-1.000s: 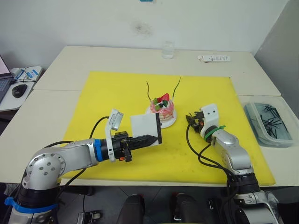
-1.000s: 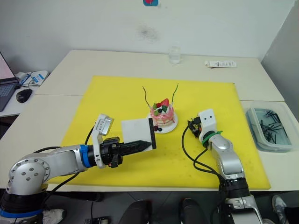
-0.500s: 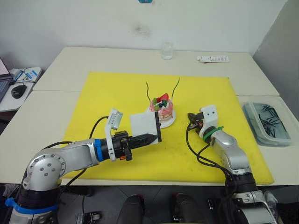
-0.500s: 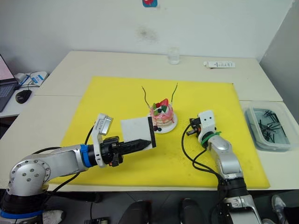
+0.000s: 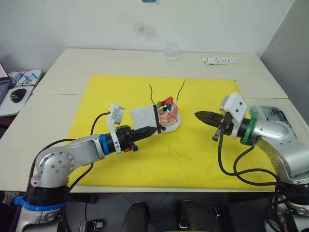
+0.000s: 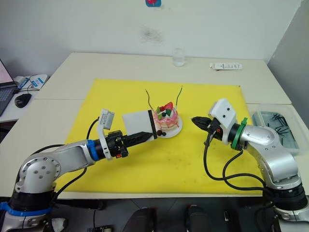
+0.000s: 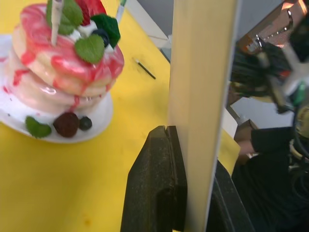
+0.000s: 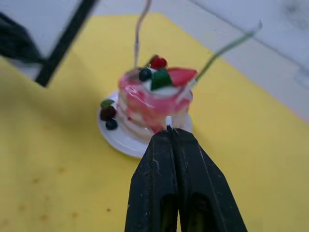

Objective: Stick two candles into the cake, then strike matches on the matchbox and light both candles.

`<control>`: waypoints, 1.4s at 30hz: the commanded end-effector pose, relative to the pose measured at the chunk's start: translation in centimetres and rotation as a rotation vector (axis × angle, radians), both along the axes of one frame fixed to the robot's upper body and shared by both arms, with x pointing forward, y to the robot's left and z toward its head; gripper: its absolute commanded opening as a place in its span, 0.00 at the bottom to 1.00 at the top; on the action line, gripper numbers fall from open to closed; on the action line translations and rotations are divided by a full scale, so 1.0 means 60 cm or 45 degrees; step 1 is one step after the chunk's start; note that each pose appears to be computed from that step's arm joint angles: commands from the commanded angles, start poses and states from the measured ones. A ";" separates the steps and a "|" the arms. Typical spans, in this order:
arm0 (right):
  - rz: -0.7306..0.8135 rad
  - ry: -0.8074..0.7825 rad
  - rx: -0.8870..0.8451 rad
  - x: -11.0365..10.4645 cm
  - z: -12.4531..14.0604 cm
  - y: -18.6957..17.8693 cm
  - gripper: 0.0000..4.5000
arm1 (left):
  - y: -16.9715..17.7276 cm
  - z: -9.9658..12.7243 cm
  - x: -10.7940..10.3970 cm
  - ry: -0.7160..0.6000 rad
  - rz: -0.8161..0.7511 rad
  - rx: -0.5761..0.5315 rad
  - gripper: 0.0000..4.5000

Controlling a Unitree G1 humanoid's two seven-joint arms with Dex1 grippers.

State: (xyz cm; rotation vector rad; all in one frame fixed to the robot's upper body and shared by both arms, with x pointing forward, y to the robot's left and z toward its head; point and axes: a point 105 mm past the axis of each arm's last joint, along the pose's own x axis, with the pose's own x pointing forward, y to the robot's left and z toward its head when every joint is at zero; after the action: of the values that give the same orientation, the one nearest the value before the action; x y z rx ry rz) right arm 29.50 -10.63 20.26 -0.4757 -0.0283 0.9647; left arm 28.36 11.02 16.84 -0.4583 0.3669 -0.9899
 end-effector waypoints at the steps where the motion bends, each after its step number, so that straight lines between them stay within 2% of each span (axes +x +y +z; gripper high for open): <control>1: 0.101 -0.114 -0.116 -0.016 0.011 0.034 0.01 | -0.010 0.020 0.008 -0.062 -0.016 -0.046 0.00; 8: 0.145 -0.224 -0.195 -0.014 0.007 0.067 0.01 | -0.018 0.032 0.008 -0.059 -0.038 -0.097 0.00; 17: 0.184 -0.329 -0.174 -0.003 0.033 0.100 0.01 | -0.017 0.037 0.013 -0.055 -0.035 -0.101 0.00; 42: 0.239 -0.350 -0.259 0.002 0.012 0.120 0.01 | -0.017 0.038 0.010 -0.065 -0.049 -0.110 0.00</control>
State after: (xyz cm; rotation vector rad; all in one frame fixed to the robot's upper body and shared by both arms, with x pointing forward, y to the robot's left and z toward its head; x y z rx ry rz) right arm 29.85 -3.87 20.18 -0.7741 -0.1776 1.0829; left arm 29.33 10.09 17.83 -0.5123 0.3427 -1.0186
